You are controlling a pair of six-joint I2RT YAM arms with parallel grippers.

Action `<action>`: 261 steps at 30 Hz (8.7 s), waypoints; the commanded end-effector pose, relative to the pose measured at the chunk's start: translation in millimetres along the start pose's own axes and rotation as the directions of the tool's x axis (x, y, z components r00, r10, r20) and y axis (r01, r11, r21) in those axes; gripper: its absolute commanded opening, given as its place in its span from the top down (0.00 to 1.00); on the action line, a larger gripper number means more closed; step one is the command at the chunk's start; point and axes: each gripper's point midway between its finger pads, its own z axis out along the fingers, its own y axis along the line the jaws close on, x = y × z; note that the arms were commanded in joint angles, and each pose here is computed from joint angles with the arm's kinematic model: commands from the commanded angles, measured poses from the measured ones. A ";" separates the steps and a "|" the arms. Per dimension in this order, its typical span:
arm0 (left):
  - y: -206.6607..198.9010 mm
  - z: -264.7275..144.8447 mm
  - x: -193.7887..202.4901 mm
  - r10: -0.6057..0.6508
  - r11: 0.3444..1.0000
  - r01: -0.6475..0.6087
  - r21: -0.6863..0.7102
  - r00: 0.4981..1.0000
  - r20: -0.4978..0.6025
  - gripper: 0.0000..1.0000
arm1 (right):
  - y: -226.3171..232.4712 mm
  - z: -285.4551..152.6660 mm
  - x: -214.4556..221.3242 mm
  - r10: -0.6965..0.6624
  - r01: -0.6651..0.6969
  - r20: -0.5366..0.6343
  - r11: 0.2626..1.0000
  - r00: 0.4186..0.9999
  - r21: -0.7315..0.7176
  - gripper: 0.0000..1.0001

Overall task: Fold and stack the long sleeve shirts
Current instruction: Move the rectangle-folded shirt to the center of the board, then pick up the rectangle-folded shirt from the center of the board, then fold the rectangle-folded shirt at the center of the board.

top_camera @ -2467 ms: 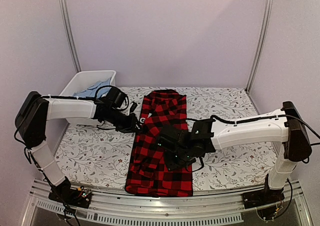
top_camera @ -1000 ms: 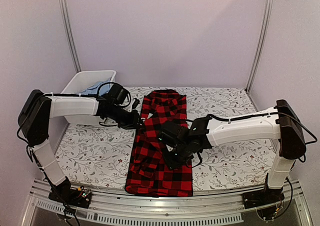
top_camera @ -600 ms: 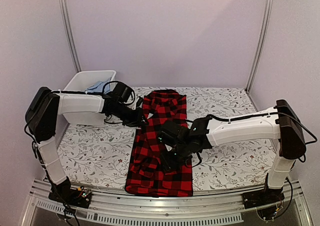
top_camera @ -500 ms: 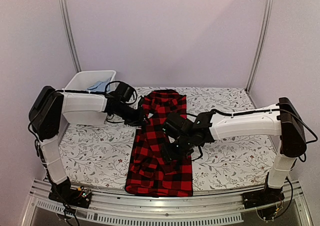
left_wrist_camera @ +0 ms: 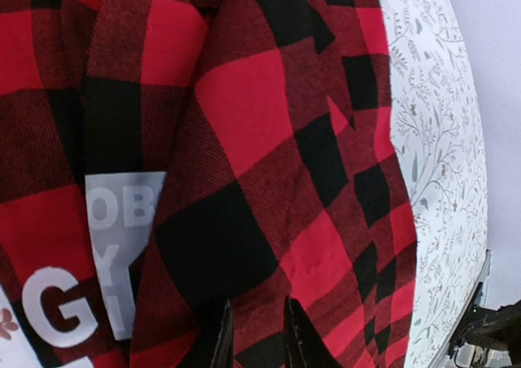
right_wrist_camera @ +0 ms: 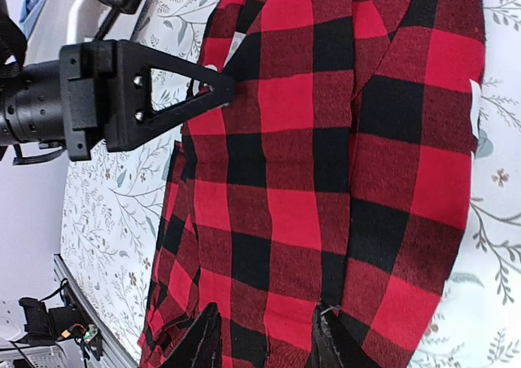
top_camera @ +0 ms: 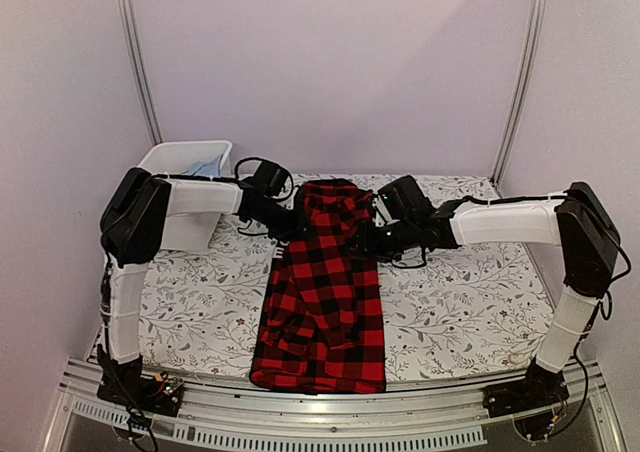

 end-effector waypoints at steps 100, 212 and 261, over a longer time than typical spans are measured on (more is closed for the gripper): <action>16.4 -78.7 218.7 -0.239 0.962 0.260 0.078 0.947 -0.214 0.56 | -83.2 -31.7 141.1 0.153 -0.166 -0.202 0.985 0.967 -0.045 0.43; 25.7 -101.2 99.2 -0.273 0.951 0.266 0.156 0.962 0.023 0.35 | -50.6 -28.3 21.1 0.143 -0.143 0.032 0.990 0.989 -0.018 0.38; -25.0 -81.2 54.3 -0.174 0.965 0.162 0.206 0.984 0.041 0.96 | -45.7 7.2 -35.1 0.044 -0.055 0.112 0.994 0.993 0.095 0.97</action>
